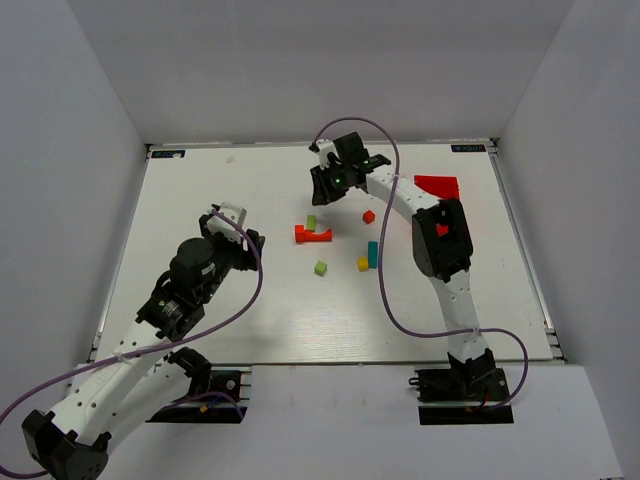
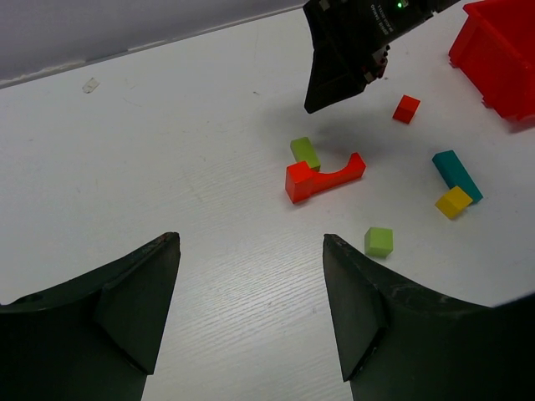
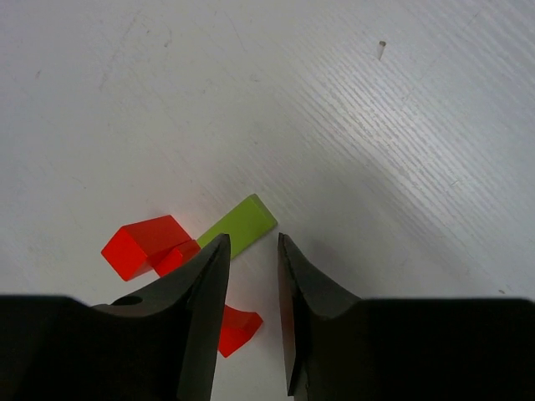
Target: Build the wood block tower
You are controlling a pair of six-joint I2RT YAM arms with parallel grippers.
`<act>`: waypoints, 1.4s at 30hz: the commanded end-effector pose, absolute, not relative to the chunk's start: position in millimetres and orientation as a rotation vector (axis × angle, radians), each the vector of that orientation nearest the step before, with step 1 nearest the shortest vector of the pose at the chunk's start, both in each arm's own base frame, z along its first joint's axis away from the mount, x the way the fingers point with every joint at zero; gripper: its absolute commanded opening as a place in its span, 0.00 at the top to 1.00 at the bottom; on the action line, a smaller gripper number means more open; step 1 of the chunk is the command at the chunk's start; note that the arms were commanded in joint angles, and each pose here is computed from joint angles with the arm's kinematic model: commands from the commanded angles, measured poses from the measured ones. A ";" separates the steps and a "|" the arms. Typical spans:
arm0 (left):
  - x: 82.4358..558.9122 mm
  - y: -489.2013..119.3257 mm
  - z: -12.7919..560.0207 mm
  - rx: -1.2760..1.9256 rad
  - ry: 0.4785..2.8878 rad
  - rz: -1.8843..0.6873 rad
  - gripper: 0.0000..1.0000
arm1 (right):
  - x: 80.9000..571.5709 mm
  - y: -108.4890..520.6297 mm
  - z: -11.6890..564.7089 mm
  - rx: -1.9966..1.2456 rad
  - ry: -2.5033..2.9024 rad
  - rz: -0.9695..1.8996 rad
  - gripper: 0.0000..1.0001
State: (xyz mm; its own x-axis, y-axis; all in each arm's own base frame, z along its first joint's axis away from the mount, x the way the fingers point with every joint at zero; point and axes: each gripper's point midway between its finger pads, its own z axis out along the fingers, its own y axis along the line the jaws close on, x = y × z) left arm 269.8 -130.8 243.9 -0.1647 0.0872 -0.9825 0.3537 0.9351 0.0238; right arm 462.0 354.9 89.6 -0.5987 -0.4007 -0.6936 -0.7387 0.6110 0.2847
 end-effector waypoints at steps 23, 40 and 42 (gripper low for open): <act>266.7 -133.1 245.5 0.345 1.725 -0.267 0.21 | 451.1 368.8 51.0 -0.796 2.359 0.550 0.49; 266.7 -133.1 245.5 0.345 1.725 -0.267 0.21 | 454.1 371.2 41.7 -0.648 2.398 0.445 0.39; 266.7 -133.1 245.5 0.345 1.725 -0.267 0.21 | 453.5 372.4 41.4 -0.639 2.401 0.444 0.39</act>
